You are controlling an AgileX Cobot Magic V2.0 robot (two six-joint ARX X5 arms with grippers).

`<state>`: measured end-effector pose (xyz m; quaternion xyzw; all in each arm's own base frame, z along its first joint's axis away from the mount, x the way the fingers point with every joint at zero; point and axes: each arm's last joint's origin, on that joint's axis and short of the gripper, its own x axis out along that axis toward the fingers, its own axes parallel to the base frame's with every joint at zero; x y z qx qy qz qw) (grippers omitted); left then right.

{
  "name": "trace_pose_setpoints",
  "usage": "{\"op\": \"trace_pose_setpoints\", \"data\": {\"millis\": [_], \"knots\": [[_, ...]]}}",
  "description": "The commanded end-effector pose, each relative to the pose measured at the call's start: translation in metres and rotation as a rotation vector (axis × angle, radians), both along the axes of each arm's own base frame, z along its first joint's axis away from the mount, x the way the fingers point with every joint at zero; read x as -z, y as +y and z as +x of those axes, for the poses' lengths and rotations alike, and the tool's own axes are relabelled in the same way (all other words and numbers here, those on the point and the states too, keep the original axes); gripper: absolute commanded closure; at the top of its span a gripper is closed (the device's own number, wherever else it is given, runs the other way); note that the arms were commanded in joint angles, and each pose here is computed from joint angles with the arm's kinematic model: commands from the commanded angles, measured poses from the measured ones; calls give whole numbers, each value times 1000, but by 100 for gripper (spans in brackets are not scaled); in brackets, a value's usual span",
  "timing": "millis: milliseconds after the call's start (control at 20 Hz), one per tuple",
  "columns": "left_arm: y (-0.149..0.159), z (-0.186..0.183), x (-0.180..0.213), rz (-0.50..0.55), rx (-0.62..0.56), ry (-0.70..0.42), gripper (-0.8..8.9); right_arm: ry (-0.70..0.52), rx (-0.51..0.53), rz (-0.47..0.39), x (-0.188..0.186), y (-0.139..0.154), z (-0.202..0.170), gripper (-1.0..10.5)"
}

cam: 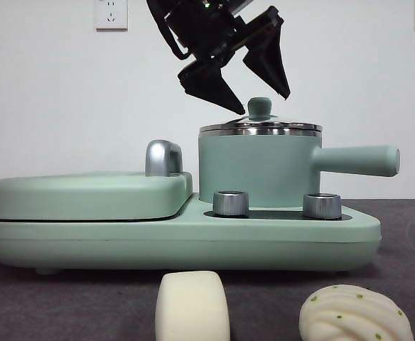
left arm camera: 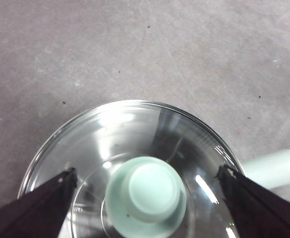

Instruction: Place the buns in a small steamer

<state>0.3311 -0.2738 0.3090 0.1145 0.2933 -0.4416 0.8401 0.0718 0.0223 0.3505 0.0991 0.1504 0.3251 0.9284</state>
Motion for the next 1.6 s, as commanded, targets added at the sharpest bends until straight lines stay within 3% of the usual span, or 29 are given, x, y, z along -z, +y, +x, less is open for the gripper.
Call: {"op": "trace_pose_setpoints", "data": {"millis": [50,400,550,950,1300,1600], "knots": [[-9,3,-1,-9,17,-32,442,-13,-5,10,-5,0,-1,330],[-12,5,10,23,29,-9,516,-13,-5,10,-5,0,-1,330],[-12,5,10,24,30,-11,627,-13,-4,10,-5,0,-1,330],[-12,5,7,30,33,-9,734,-12,-4,10,-5,0,-1,330],[-7,5,-39,-6,23,-52,769,27,-5,8,-2,0,0,331],[7,4,-79,-18,0,-73,769,207,-169,53,8,11,21,372]]}}
